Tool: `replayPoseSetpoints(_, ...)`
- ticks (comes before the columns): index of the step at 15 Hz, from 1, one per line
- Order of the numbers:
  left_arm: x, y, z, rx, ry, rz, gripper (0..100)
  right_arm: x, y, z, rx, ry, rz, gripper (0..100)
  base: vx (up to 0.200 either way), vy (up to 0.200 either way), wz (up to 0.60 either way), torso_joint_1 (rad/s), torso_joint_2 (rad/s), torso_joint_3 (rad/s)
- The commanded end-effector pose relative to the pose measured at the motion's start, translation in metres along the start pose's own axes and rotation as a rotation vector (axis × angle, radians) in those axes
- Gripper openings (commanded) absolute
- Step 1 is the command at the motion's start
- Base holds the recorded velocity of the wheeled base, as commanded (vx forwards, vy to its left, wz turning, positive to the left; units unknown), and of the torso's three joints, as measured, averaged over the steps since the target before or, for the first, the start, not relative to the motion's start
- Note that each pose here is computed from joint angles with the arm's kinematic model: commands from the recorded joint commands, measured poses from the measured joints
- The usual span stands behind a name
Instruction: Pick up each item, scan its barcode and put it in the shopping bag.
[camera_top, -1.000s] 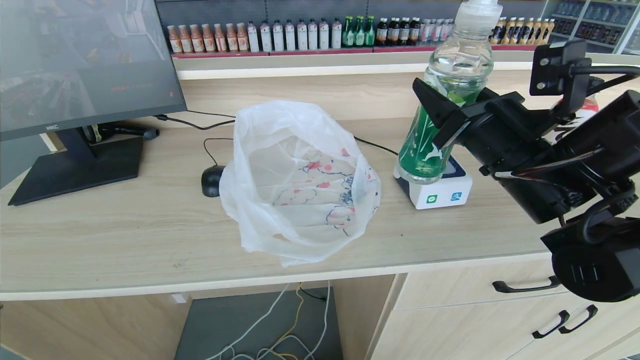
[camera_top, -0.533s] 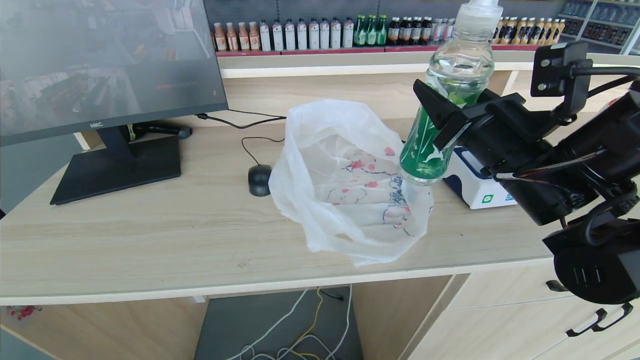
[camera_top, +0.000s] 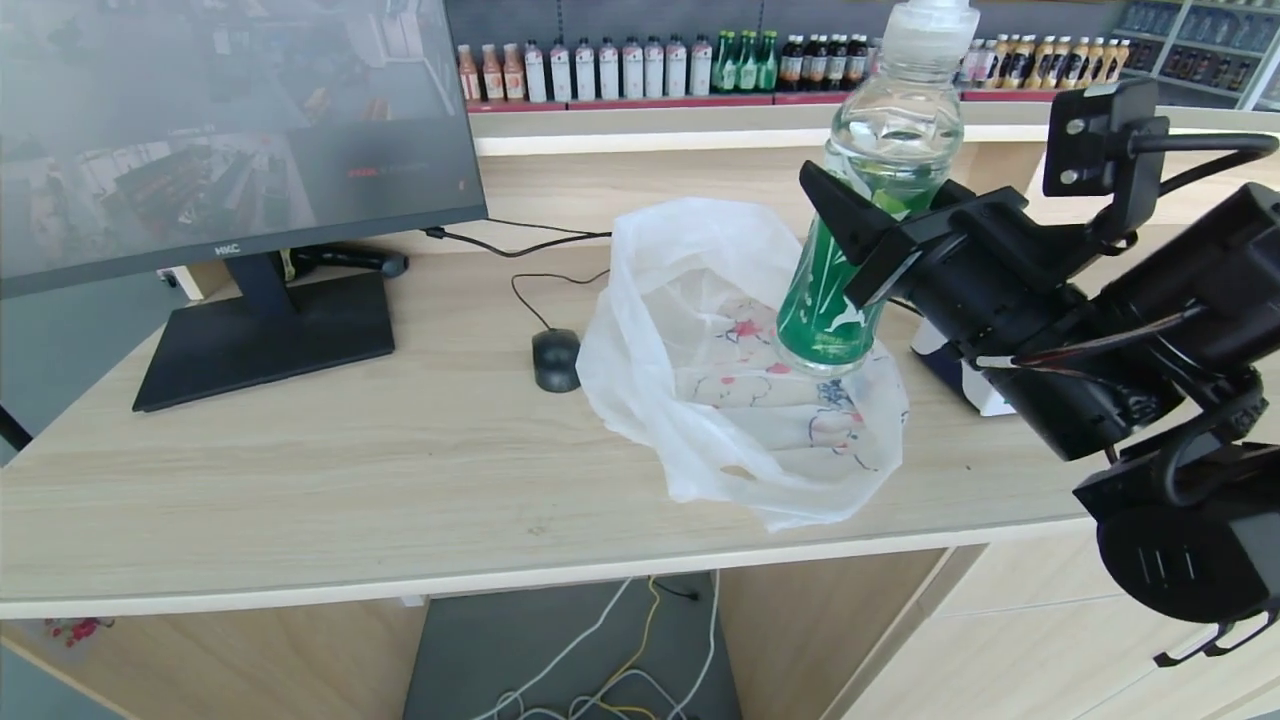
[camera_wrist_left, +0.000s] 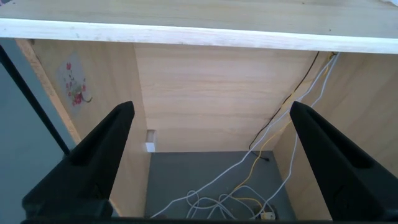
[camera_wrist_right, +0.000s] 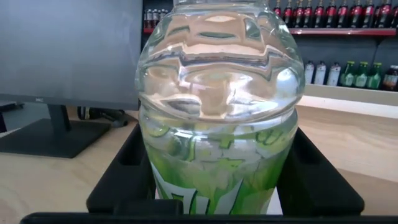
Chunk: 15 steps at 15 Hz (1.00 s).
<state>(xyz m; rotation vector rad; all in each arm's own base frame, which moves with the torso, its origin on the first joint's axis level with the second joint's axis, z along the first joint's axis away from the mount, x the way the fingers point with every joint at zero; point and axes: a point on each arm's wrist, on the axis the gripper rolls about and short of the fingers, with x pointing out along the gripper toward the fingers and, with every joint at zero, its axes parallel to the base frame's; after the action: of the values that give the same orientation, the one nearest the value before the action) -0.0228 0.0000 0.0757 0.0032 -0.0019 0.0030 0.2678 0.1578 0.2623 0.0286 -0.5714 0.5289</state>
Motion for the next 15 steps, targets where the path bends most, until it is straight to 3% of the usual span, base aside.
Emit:
replayPoseSetpoints(1,0.0,0.0,0.0,0.0,-0.001,0.0,100,0.007,0.002,-0.006,0.003,-0.001,0.004,0,0.0,0.0,0.0,0.0,0.0,0.0)
replayPoseSetpoints(8,0.0,0.0,0.0,0.0,-0.001,0.0,100,0.053,0.015,-0.038,0.064,-0.045,0.015,0,0.0,0.0,0.0,0.0,0.0,0.0)
replayPoseSetpoints(15,0.0,0.0,0.0,0.0,-0.001,0.0,100,0.075,0.021,-0.084,0.065,-0.025,0.006,0,0.0,0.0,0.0,0.0,0.0,0.0)
